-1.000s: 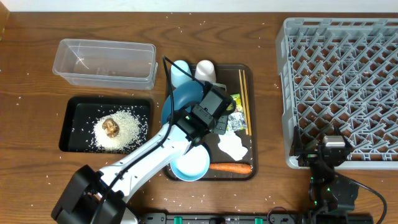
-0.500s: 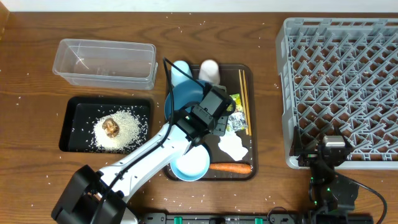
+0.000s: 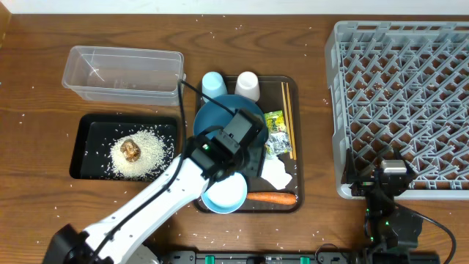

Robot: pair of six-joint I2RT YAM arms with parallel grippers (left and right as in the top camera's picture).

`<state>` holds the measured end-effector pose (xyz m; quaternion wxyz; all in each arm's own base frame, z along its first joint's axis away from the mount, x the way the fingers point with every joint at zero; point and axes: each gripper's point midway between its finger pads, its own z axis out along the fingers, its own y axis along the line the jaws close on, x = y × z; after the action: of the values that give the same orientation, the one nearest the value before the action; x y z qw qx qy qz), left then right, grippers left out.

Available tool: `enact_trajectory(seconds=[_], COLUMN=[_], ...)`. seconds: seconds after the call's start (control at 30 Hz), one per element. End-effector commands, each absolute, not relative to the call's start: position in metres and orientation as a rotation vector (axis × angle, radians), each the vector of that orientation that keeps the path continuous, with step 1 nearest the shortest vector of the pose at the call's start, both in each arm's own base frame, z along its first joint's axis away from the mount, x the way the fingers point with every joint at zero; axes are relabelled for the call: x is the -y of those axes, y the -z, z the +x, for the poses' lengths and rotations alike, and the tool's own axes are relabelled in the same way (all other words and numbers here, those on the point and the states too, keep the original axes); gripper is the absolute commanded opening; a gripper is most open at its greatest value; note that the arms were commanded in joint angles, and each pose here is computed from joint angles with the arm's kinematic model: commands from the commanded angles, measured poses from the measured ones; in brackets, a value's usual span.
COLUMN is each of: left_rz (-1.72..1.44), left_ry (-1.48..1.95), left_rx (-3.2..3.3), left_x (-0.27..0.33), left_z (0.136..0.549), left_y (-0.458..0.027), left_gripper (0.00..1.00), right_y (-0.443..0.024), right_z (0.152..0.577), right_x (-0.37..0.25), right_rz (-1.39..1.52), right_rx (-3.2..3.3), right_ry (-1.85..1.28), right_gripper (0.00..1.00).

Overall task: Sort waste into correct bins and load items into the dishwasher rack
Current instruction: 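Grasp the carrot on the brown tray with the left gripper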

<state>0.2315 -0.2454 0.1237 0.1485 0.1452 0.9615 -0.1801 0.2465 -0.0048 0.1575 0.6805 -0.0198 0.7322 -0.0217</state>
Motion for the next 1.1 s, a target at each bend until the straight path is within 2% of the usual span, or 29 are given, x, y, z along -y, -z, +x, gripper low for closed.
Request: enact_trajectory(seconds=[0.0,0.13,0.23,0.33,0.5,0.53,0.8,1.07], left_rz=[0.625,0.804,0.888,0.973,1.316,1.368,1.485,1.659], left_ry=[0.645,0.614,0.443,0.312,0.254,0.243,0.226,0.152], left_rx=[-2.764,-2.784,-2.744,-2.674,-2.525,-2.497,-2.418,-2.379], left_x=[0.266,0.281,0.284,0.286,0.296,0.297,0.299,0.297], left_z=[0.200,0.167,0.161,0.163,0.152,0.152,0.153,0.152], left_y=[-0.137,-0.127,-0.115,-0.107,-0.096,-0.094,-0.088,-0.054], left_gripper=[0.70,0.77,0.86,0.86,0.86,0.99,0.98,0.98], right_y=[-0.156,-0.156,-0.156,-0.156,-0.156,-0.156,-0.156,-0.156], right_z=[0.246,0.246,0.246,0.246,0.246,0.246,0.246,0.246], right_x=[0.003,0.003,0.003,0.003,0.003,0.003,0.003,0.003], right_rz=[-0.046,-0.046,-0.047,-0.046,-0.046,-0.047,-0.046,-0.047], right_rx=[-1.648,-1.648,-1.648,-1.648,-1.648,-1.648,-1.648,-1.648], right_ry=[0.045,0.045,0.045,0.045,0.045,0.045,0.045,0.045], right_gripper=[0.99,0.99,0.99,0.99,0.99,0.99,0.99,0.99])
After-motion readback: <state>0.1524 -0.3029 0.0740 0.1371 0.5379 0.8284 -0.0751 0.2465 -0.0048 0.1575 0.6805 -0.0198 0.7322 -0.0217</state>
